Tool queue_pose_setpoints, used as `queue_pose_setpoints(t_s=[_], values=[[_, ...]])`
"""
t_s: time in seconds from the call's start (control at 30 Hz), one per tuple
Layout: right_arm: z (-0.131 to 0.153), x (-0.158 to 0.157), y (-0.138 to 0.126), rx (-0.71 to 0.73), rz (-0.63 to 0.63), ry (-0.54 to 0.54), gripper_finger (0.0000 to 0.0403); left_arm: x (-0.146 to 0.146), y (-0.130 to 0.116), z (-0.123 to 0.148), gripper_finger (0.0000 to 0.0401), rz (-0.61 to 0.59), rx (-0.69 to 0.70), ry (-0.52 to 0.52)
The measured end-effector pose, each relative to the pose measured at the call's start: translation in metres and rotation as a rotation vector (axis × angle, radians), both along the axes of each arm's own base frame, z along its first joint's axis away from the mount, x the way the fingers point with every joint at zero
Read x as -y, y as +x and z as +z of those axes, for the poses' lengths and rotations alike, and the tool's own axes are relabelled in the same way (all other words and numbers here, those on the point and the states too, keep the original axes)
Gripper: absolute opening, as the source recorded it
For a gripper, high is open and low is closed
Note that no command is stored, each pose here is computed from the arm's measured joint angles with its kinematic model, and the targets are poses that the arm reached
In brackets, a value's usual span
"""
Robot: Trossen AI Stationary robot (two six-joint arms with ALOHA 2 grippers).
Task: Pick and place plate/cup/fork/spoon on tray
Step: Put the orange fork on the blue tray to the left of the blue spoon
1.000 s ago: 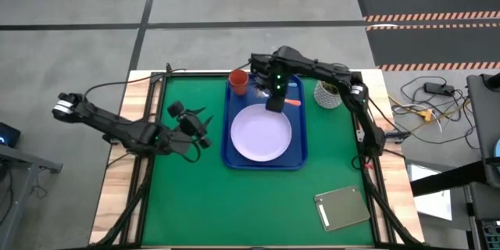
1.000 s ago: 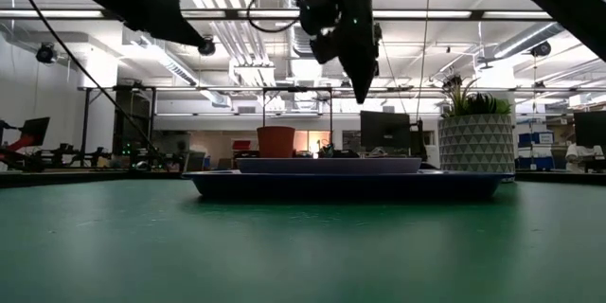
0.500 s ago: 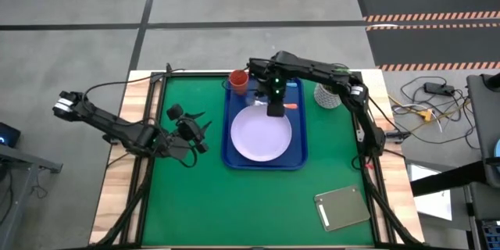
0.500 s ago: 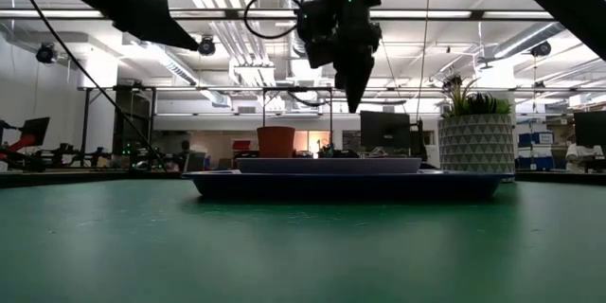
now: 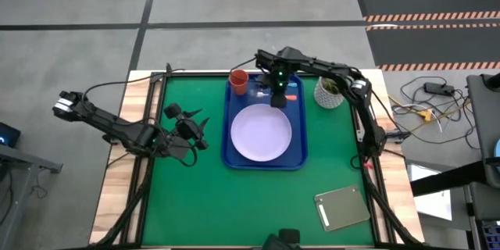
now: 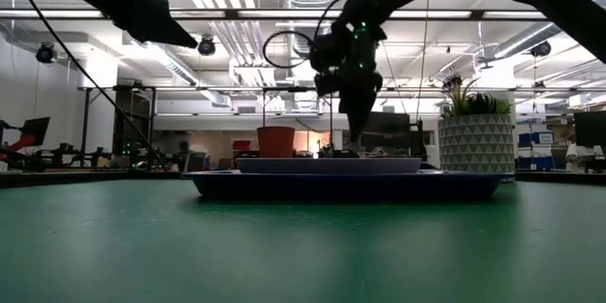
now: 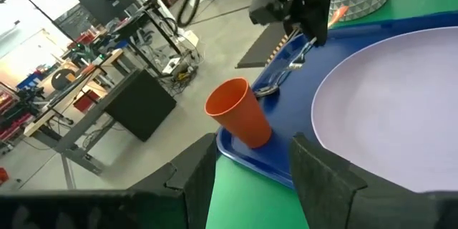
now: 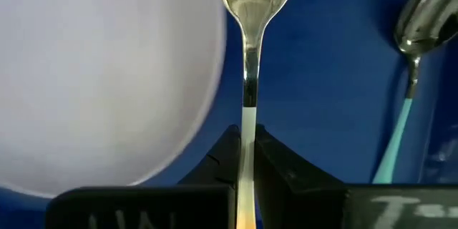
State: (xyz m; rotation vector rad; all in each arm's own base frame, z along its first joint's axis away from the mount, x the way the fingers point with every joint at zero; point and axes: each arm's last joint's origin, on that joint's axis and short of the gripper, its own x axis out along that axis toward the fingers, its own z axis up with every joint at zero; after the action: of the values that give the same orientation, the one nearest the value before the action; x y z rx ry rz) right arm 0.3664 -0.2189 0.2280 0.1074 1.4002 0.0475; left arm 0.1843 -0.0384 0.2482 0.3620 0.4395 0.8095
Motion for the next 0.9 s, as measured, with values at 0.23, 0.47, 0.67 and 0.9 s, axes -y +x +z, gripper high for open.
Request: queue_pose_setpoints(t_s=[0.23, 0.47, 0.67, 0.9], values=[[-0.025, 0.017, -0.013, -0.029, -0.012, -0.049, 0.0013, 0.000, 0.000, 0.000, 0.0155, 0.000, -0.002, 0.001], [-0.038, 0.028, -0.021, -0.028, -0.035, -0.063, 0.0013, 0.000, 0.000, 0.000, 0.0155, 0.001, -0.003, 0.002], [-0.040, 0.032, -0.018, 0.019, -0.021, -0.098, 0.0013, 0.000, 0.000, 0.000, 0.0155, 0.001, -0.002, 0.002], [-0.039, 0.034, -0.015, 0.049, -0.004, -0.121, 0.0013, 0.000, 0.000, 0.000, 0.0155, 0.001, -0.003, 0.002]])
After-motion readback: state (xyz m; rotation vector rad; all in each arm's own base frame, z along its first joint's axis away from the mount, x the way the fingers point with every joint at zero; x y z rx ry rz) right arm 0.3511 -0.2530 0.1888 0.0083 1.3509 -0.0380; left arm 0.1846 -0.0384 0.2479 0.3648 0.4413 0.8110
